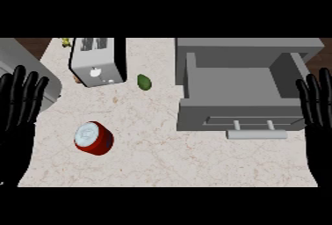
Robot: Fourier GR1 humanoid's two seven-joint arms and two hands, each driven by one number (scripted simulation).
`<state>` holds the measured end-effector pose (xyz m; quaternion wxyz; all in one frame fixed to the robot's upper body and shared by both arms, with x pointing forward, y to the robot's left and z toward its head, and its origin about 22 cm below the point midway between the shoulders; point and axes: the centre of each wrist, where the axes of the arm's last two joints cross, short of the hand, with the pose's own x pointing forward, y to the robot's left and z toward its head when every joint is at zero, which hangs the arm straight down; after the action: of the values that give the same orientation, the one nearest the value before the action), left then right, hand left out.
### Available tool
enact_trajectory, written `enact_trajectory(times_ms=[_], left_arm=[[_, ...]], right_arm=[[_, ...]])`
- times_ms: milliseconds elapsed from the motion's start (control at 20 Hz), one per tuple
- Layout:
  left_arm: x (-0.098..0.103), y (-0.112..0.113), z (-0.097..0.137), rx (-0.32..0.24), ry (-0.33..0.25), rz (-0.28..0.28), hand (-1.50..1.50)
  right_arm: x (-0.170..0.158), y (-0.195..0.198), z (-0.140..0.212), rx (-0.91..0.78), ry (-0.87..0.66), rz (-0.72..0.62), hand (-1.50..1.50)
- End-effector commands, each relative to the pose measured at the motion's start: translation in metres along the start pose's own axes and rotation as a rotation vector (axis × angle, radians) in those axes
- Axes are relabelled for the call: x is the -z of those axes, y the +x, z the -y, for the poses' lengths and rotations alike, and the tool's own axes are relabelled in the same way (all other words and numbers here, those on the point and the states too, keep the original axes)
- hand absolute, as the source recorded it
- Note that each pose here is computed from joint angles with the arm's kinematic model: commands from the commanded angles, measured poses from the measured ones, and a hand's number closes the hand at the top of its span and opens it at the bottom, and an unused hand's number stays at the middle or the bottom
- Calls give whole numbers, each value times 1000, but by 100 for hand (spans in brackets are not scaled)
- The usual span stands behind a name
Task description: Pick up the can, place it into the drawer and close the drawer
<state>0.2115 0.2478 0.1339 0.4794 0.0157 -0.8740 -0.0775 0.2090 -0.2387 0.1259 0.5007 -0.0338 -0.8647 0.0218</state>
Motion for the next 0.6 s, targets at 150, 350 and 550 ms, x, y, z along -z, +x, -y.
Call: enact_trajectory(times_ms=[150, 350, 550], left_arm=[[-35, 18, 3, 97, 280, -65, -150], [-67, -13, -4, 93, 593, -421, -150], [-66, 12, 12, 64, 656, -478, -150]], right_arm=[[4, -3, 2, 24, 2, 1, -150], [-20, -22, 14, -13, -107, -257, -150], [-11, -14, 14, -13, -119, -298, -150]])
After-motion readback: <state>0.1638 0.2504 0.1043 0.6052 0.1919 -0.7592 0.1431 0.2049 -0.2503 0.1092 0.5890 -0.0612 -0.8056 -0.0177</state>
